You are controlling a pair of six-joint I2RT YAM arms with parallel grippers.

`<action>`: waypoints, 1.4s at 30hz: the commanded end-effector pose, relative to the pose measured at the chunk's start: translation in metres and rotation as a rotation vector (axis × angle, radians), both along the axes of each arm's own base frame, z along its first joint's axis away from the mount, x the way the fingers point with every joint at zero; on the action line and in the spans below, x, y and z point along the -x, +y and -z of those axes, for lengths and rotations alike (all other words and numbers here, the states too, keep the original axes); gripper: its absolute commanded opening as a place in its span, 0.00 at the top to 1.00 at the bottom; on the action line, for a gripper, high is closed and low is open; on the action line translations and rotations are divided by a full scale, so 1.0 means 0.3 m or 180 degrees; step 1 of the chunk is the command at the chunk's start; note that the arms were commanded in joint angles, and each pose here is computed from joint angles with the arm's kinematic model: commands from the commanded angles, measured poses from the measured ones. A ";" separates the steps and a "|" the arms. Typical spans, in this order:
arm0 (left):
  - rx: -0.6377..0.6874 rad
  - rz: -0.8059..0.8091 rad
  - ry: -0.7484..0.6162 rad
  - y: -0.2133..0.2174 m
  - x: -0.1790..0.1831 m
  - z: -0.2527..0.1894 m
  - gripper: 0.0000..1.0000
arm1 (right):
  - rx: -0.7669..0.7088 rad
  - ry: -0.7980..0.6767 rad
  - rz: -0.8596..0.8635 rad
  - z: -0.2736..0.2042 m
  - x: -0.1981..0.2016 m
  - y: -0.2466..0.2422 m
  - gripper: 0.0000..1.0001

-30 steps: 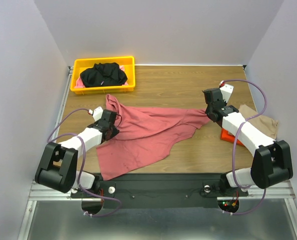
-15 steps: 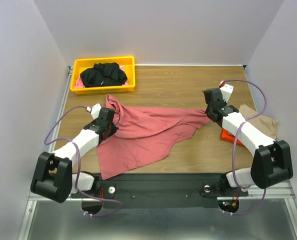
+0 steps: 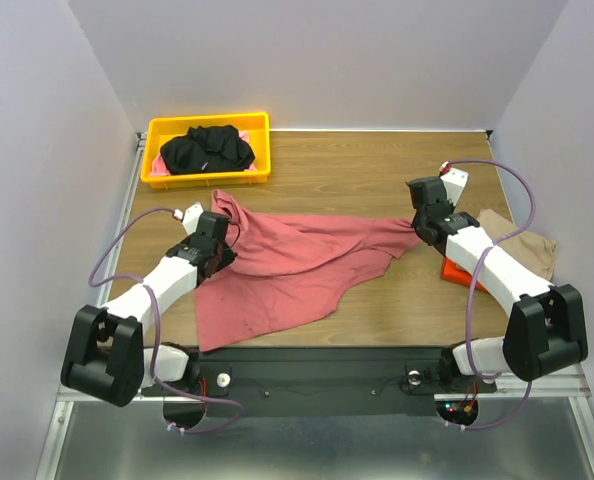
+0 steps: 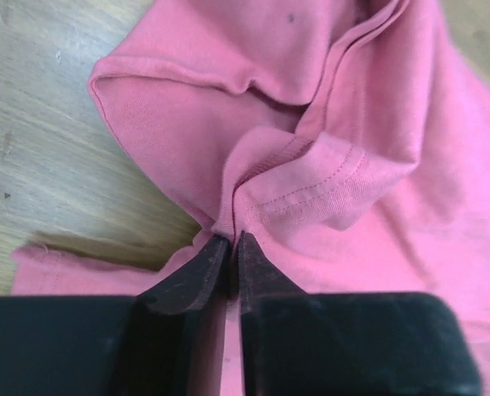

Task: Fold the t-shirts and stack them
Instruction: Flatten the tshirt out

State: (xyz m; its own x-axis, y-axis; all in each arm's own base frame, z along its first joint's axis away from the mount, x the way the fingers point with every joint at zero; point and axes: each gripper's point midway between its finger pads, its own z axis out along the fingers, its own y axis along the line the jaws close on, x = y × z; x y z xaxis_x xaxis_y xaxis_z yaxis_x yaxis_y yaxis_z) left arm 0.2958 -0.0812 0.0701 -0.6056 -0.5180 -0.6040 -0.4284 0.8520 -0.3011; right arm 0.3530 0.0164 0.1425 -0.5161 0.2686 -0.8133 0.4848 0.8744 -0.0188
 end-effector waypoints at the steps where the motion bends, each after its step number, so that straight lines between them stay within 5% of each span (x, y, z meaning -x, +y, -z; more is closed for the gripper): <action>1: -0.0024 0.0073 0.0097 -0.011 0.000 0.025 0.70 | -0.0033 -0.0172 0.0014 -0.038 -0.013 -0.003 1.00; 11: 0.0079 0.0188 0.0043 -0.039 0.007 0.002 0.60 | -0.0012 -0.0133 0.0006 -0.027 -0.017 -0.003 1.00; 29: 0.0082 0.0215 -0.0089 -0.049 0.003 -0.069 0.59 | 0.0027 -0.0093 -0.0007 -0.017 -0.015 -0.006 1.00; 30: 0.0084 0.0209 -0.0114 -0.049 -0.003 -0.069 0.60 | 0.0032 -0.0087 -0.0010 -0.016 -0.015 -0.006 1.00; 34: 0.0093 0.0285 -0.0049 -0.066 -0.010 -0.039 1.00 | 0.0026 -0.0095 -0.0013 -0.017 -0.015 -0.005 1.00; 42: 0.0304 0.0377 -0.0686 -0.092 -0.052 -0.217 1.00 | -0.0044 -0.0295 -0.0068 -0.096 -0.006 -0.001 1.00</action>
